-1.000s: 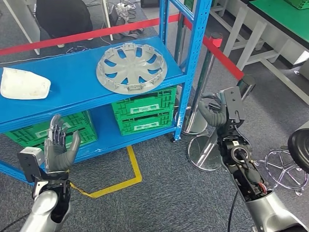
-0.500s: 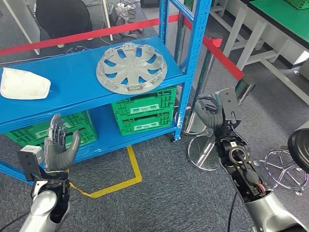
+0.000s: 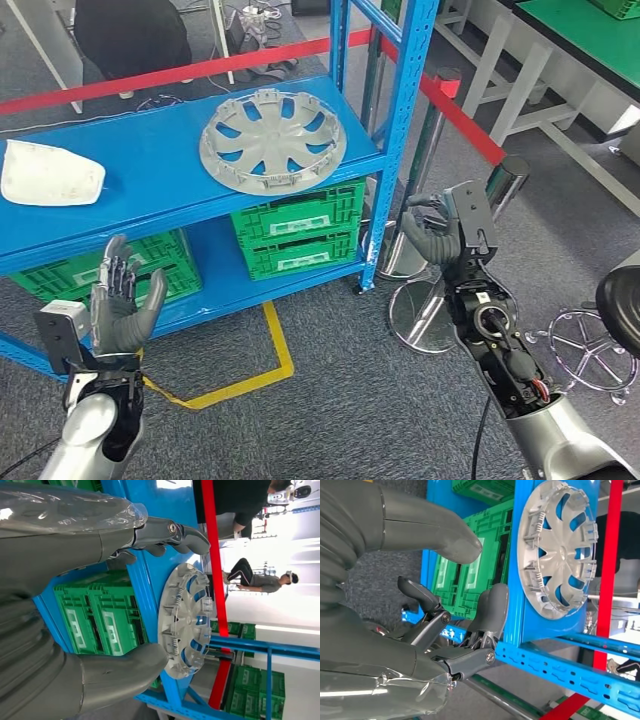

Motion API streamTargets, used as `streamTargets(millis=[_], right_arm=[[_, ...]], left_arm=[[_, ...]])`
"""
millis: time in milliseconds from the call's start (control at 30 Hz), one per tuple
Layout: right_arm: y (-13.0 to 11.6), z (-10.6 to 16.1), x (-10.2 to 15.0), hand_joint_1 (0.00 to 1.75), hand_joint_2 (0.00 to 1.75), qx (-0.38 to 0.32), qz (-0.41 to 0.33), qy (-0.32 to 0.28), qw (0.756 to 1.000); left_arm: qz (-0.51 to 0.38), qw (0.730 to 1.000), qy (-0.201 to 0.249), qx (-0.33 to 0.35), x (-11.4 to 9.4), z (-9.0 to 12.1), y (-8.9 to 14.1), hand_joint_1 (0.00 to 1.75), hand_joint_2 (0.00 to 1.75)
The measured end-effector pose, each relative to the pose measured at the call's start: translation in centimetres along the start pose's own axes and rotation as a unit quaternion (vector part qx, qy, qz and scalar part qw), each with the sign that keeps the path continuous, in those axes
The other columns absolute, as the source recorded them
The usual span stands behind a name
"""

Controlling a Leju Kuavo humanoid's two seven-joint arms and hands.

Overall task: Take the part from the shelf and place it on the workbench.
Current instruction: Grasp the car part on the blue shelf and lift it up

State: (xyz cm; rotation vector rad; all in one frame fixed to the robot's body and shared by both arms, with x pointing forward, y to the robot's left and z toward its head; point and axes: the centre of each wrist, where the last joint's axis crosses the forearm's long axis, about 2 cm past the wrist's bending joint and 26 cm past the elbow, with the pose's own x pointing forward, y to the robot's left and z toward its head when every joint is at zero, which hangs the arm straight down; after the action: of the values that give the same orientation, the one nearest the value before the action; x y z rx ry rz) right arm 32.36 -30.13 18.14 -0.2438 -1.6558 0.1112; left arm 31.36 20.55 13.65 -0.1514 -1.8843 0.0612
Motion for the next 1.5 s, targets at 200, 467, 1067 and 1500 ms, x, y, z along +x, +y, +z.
streamTargets(millis=[200,467,1067,1500], right_arm=[[0.1,0.0,0.3,1.75,1.75,0.0,-0.004,0.002,1.0],[0.0,0.4,0.7,1.75,1.75,-0.008,-0.01,-0.003,1.0],[0.1,1.5,-0.1,1.75,1.75,-0.011,-0.009,0.003,1.0],[0.1,1.4,-0.1,1.75,1.75,-0.009,-0.008,0.003,1.0]], left_arm=[[0.001,1.0,0.002,-0.007,0.1,-0.1,0.0,0.0,1.75],[0.004,1.0,-0.005,-0.015,0.6,-0.6,-0.2,0.0,1.75],[0.005,1.0,-0.009,-0.021,0.6,-0.6,-0.4,0.0,1.75],[0.004,1.0,-0.01,-0.02,0.6,-0.6,-0.3,0.0,1.75]])
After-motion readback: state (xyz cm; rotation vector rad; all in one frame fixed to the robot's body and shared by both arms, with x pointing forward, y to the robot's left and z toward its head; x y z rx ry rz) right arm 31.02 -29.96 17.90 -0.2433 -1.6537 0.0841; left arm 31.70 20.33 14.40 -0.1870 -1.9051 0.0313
